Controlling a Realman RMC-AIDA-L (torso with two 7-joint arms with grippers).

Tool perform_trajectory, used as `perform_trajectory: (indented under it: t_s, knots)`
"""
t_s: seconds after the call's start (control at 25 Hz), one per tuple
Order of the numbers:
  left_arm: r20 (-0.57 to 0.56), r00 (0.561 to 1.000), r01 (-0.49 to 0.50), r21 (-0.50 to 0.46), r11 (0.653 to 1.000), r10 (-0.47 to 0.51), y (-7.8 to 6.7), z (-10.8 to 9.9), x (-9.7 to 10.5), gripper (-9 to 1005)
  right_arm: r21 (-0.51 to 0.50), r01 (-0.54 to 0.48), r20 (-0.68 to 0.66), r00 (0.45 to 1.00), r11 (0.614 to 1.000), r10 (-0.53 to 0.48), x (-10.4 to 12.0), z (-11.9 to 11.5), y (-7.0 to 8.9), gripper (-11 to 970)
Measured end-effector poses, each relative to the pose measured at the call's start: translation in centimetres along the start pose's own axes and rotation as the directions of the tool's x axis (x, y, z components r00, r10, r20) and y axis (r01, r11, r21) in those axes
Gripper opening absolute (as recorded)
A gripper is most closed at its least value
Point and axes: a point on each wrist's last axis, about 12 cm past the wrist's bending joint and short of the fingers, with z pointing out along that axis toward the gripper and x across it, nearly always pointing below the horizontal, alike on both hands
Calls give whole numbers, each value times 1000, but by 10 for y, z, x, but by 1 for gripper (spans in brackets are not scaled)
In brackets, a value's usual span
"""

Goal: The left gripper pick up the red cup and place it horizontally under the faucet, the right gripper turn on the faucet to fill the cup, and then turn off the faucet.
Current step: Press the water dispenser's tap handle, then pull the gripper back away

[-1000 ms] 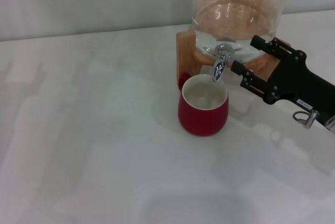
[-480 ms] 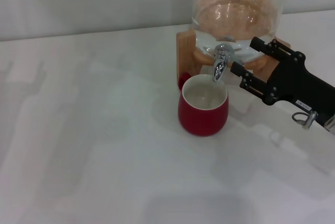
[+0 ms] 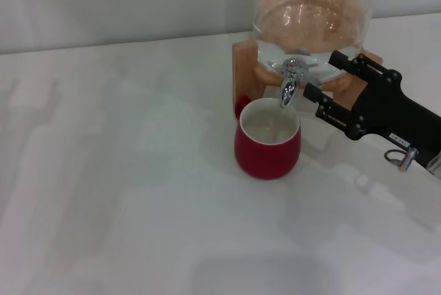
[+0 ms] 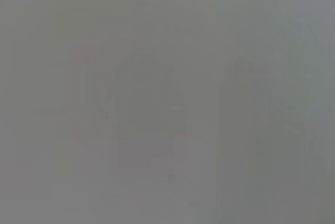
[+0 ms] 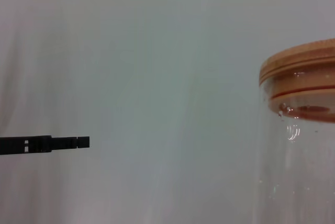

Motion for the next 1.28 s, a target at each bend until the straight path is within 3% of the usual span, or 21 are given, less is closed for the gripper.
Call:
perform_trajectory:
  t_s: [1.28]
  knots:
    - [-9, 1000, -6, -2, 1000, 6, 0, 2, 0, 800, -1, 1, 3, 1000, 1000, -1, -1, 1, -2, 674]
